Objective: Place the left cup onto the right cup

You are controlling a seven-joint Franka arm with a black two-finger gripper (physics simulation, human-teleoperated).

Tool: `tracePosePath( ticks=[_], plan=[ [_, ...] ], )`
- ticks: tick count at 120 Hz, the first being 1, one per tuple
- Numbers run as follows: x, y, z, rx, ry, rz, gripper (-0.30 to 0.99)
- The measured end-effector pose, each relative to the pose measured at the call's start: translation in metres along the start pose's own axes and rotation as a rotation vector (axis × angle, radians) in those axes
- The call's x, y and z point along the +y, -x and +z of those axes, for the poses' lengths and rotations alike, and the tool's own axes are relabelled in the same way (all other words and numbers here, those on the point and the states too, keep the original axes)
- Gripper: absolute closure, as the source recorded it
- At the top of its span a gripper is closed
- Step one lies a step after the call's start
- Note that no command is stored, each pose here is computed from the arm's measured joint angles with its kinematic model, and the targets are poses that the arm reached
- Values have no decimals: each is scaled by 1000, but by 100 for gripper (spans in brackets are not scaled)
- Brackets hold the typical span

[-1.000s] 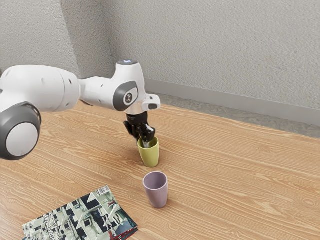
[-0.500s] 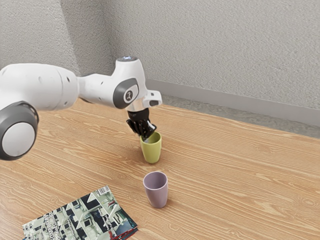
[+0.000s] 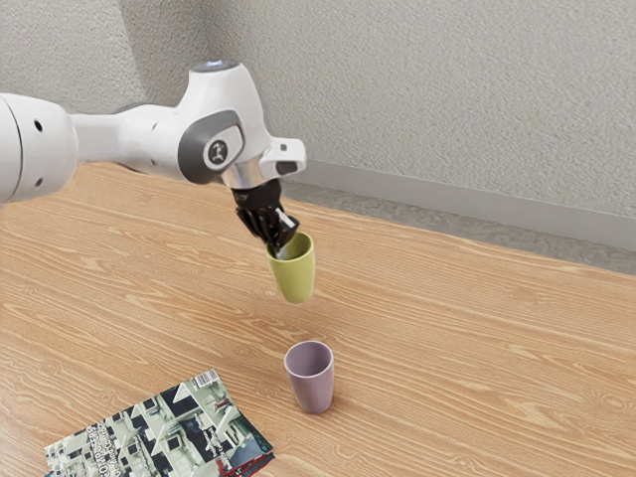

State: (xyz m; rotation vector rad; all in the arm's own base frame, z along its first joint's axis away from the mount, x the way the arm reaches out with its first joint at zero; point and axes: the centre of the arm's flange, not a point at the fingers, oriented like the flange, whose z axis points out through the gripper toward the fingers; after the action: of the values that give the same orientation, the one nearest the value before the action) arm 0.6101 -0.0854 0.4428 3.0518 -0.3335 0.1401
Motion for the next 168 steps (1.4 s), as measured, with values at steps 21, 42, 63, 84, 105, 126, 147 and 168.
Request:
tracePosePath(
  ticks=[21, 42, 63, 84, 105, 126, 147, 168],
  plan=[
    [29, 29, -15, -7, 10, 43, 78],
    [53, 51, -16, -25, 14, 83, 79],
    [77, 66, -6, -54, 17, 125, 79],
    [97, 69, 3, -71, 29, 156, 79],
    [111, 67, 16, -85, 34, 181, 79],
    [116, 68, 16, -80, 33, 191, 79],
    [112, 67, 14, -77, 31, 183, 79],
    [101, 66, 17, -80, 30, 164, 79]
  ],
)
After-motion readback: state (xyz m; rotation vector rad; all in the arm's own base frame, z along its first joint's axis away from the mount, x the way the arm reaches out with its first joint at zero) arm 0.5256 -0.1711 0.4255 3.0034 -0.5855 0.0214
